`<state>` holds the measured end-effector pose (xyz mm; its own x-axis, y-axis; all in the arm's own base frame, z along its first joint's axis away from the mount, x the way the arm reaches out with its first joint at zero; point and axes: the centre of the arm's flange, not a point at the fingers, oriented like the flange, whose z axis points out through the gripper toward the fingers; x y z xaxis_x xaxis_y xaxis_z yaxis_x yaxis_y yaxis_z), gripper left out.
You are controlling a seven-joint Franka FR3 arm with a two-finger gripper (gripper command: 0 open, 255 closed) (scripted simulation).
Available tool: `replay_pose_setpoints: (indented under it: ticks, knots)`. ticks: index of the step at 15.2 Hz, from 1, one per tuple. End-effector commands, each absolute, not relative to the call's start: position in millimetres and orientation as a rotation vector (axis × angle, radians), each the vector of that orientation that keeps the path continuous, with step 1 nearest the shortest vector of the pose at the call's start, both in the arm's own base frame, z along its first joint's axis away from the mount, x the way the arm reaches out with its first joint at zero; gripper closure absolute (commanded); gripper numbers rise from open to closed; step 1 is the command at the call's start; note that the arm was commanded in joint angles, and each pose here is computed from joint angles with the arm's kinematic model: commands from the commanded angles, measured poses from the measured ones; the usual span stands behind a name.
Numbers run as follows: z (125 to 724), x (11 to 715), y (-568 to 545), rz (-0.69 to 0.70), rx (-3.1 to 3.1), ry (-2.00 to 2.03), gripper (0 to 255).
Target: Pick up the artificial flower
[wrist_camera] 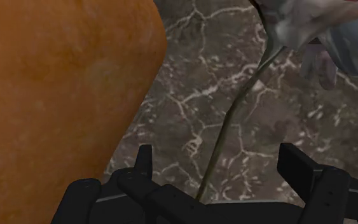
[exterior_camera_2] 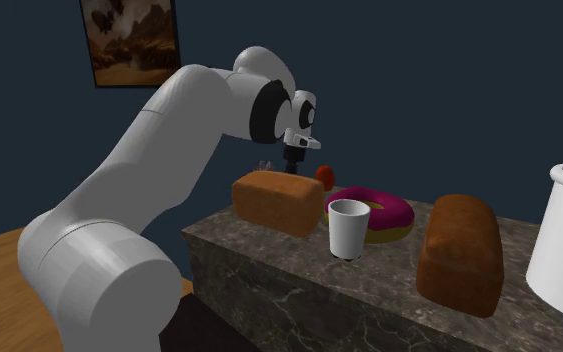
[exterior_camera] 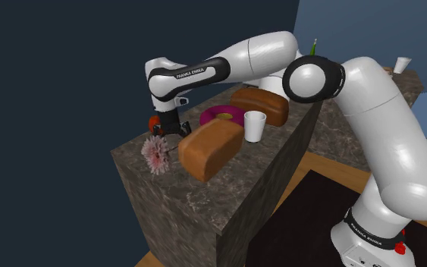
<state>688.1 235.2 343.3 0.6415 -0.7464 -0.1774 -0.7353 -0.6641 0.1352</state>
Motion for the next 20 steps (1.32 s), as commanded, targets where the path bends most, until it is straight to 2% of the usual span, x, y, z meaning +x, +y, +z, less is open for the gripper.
replay_pose_setpoints:
  ticks: [1,2,3,12,20]
  knots:
    - [334.8,689.0,235.4,-0.341,2.798,-1.264,0]
    - [334.8,689.0,235.4,-0.341,2.798,-1.264,0]
    - [334.9,689.1,235.7,-0.341,2.798,-1.264,255]
    - [334.9,689.0,235.4,-0.341,2.798,-1.264,255]
    - [377.1,689.0,235.4,-0.341,2.798,-1.264,255]
